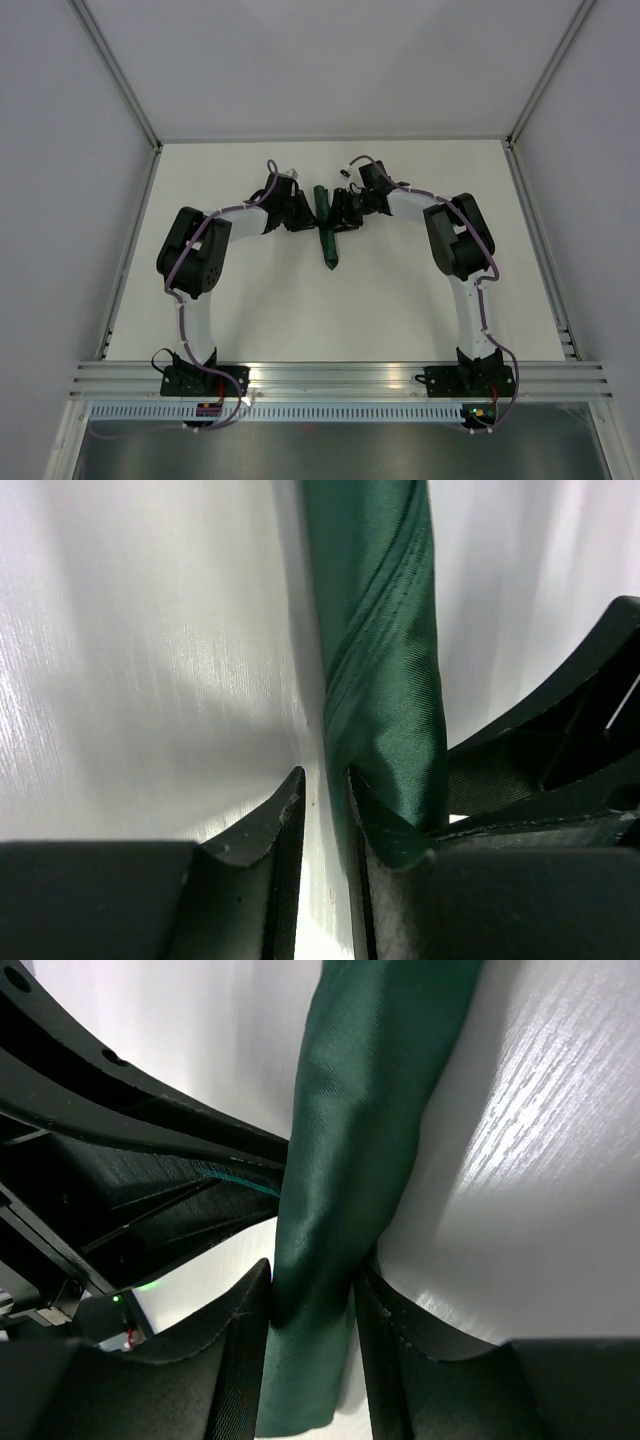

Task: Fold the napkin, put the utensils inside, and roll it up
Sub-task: Roll the napkin at the center of the board.

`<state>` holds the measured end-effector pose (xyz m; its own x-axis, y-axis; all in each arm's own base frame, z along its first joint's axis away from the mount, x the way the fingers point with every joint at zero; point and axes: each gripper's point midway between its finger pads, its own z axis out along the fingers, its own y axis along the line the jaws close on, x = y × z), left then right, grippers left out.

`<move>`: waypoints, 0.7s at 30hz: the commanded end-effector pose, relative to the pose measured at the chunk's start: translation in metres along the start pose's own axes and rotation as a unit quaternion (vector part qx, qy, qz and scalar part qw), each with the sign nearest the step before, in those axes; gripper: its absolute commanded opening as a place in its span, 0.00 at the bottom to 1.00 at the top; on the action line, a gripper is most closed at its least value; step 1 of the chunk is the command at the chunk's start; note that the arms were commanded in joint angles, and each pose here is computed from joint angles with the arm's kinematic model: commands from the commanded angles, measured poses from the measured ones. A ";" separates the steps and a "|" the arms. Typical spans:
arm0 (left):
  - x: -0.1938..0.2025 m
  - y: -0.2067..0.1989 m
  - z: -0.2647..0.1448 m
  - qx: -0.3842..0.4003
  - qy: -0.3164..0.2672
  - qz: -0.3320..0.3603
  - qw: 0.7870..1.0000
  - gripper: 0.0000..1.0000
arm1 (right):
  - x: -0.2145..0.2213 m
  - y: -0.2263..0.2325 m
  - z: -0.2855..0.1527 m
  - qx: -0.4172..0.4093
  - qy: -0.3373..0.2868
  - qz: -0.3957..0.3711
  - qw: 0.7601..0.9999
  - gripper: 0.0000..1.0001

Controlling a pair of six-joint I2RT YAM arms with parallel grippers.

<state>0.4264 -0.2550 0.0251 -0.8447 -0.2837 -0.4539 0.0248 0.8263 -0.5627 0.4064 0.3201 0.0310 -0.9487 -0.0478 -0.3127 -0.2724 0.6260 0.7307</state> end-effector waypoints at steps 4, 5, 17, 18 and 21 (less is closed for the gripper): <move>-0.011 -0.015 0.004 0.020 -0.002 -0.019 1.000 0.26 | 0.005 -0.004 0.008 -0.014 0.008 0.048 0.999 0.44; -0.011 -0.015 0.003 0.021 -0.002 -0.019 1.000 0.26 | 0.004 -0.003 0.007 -0.015 0.007 0.046 0.999 0.44; -0.008 -0.014 0.000 0.014 0.006 -0.019 1.000 0.26 | -0.008 0.000 -0.011 -0.014 -0.004 0.028 0.999 0.46; -0.008 -0.014 0.000 0.014 0.008 -0.019 1.000 0.26 | -0.010 0.001 -0.013 -0.015 -0.007 0.024 1.000 0.47; -0.008 -0.014 0.001 0.014 0.007 -0.019 1.000 0.26 | -0.011 0.004 -0.016 -0.018 -0.006 0.015 1.000 0.52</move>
<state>0.4279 -0.2567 0.0253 -0.8513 -0.2800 -0.4438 0.0213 0.8266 -0.5624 0.4115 0.3137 0.0313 -0.9573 -0.0212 -0.2883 -0.2431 0.5987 0.7632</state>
